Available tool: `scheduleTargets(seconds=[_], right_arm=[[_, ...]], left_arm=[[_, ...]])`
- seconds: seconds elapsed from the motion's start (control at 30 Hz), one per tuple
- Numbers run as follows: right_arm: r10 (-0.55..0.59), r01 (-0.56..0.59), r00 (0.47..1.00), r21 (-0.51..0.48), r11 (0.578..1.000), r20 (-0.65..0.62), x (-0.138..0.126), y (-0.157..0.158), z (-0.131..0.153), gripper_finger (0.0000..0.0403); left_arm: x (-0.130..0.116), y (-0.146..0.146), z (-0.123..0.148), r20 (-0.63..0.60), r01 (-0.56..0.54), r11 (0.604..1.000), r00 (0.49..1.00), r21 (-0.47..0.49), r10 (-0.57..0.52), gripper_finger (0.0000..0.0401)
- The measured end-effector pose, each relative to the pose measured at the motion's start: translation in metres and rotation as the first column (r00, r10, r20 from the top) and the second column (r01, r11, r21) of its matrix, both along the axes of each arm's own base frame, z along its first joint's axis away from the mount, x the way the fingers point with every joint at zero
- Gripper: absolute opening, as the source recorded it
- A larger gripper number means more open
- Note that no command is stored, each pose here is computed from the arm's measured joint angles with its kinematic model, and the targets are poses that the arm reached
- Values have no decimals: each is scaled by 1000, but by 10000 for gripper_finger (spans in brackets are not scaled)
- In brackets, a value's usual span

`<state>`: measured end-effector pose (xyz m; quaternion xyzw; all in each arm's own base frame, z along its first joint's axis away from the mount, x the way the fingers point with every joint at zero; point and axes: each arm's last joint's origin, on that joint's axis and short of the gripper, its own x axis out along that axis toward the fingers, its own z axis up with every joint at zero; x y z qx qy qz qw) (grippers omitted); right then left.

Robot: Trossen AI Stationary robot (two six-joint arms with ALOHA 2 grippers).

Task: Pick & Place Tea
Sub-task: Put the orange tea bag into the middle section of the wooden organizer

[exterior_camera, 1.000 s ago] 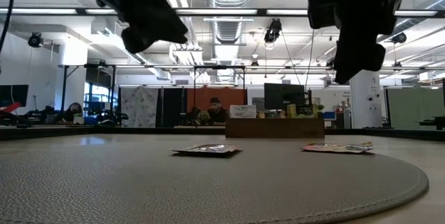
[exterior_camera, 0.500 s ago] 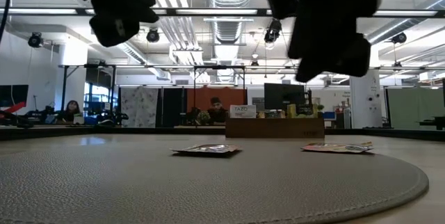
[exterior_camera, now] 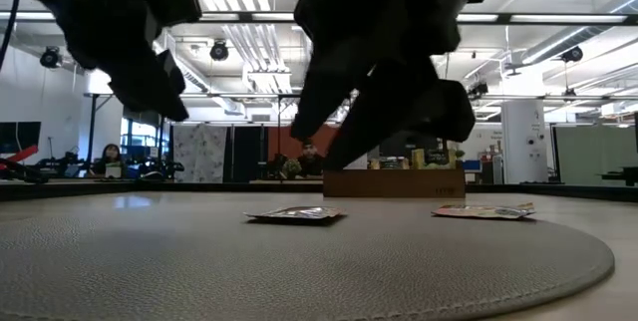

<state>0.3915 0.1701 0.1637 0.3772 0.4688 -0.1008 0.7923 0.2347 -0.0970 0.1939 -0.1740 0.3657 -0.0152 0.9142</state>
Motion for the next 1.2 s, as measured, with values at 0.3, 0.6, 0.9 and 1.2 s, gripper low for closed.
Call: scheduleTargets(seconds=[0.3,0.6,0.9,1.2], right_arm=[[-161,160,987,-30,987,-27,-2,-8,-5,133],[-340,342,938,18,940,-63,-6,-9,-10,144],[-404,406,914,99,908,-44,-3,-9,-10,142],[-477,482,876,138,865,-74,-9,-15,-28,141]], left_arm=[[17,-4,-13,119,111,975,984,191,-135,83],[54,6,-34,42,222,863,962,454,-270,83],[76,27,-55,-69,286,776,951,563,-301,83],[78,34,-61,-74,309,806,946,504,-316,83]])
